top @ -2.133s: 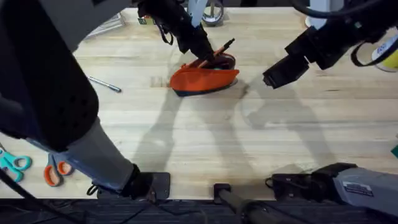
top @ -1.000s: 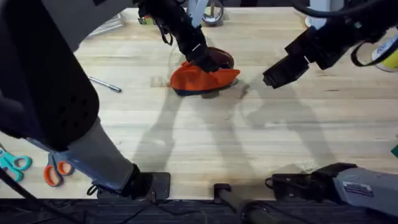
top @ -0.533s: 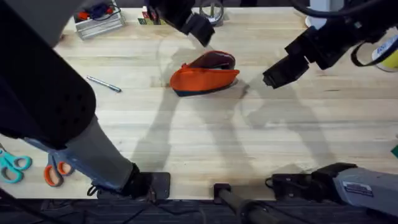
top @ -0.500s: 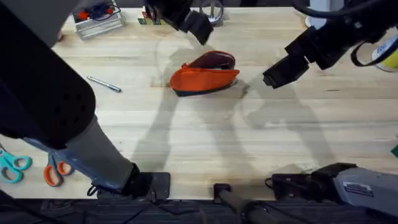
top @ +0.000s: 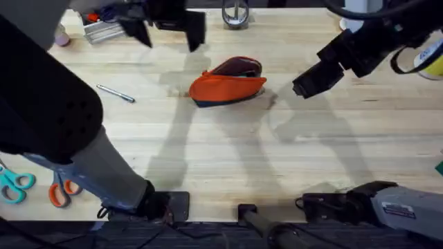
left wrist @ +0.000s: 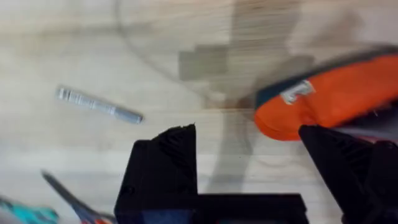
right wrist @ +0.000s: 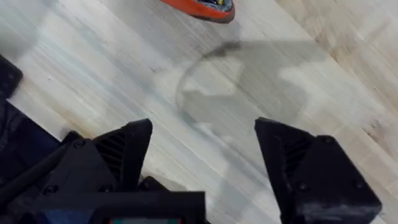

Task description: Unzip the bag, pick up the pens from the table one at a time and place them inside, then zip the bag closed.

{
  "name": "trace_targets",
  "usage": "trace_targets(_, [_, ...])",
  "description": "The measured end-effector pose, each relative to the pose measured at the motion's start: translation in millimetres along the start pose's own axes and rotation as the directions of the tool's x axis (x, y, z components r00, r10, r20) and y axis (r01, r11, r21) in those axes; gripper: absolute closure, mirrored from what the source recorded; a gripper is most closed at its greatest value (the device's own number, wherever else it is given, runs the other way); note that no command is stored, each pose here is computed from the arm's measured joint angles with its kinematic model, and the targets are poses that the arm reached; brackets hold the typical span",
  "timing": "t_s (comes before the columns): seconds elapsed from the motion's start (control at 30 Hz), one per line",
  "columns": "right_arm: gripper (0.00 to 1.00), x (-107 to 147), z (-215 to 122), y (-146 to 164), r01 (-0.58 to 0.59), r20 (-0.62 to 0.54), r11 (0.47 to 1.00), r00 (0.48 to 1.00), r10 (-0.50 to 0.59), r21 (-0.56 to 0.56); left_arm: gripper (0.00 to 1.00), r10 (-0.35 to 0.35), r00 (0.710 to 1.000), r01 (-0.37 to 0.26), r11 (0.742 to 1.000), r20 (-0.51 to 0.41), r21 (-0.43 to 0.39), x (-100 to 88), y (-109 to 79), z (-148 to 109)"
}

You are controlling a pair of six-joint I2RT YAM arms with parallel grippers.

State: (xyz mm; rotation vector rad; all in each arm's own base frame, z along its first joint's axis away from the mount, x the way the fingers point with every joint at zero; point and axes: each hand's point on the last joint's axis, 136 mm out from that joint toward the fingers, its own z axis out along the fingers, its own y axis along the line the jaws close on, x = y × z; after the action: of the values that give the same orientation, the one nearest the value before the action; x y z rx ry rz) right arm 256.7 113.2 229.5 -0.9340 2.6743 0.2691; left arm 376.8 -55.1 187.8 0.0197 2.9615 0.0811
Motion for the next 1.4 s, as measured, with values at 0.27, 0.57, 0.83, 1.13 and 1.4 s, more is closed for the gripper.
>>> trace_targets(0.27, [0.003, 0, 0, 0, -0.001, 0.0, 1.0, 1.0, 0.001, 0.0, 0.003, -0.348, 0.937, 0.345, 0.934, -0.016, -0.098, 7.2, 60.0, 2])
trace_targets(0.57, [0.003, 0, 0, 0, 0.0, 0.0, 1.0, 1.0, 0.0, 0.0, 0.01, -0.491, 0.87, 0.467, 0.853, -0.055, -0.233, 41.8, 93.7, 27])
trace_targets(0.83, [0.003, 0, 0, 0, 0.0, 0.0, 1.0, 1.0, 0.0, 0.0, 0.01, -0.641, 0.767, 0.622, 0.753, -0.027, -0.215, 70.8, 124.9, 65])
trace_targets(1.13, [0.003, 0, 0, 0, 0.0, 0.0, 1.0, 1.0, 0.0, 0.0, 0.009, -0.79, 0.613, 0.789, 0.611, 0.017, -0.06, 77.1, 160.0, 97])
trace_targets(1.4, [0.003, 0, 0, 0, 0.0, 0.0, 1.0, 1.0, 0.0, 0.0, 0.007, -0.832, 0.554, 0.832, 0.555, 0.027, 0.009, 73.1, 170.1, 107])
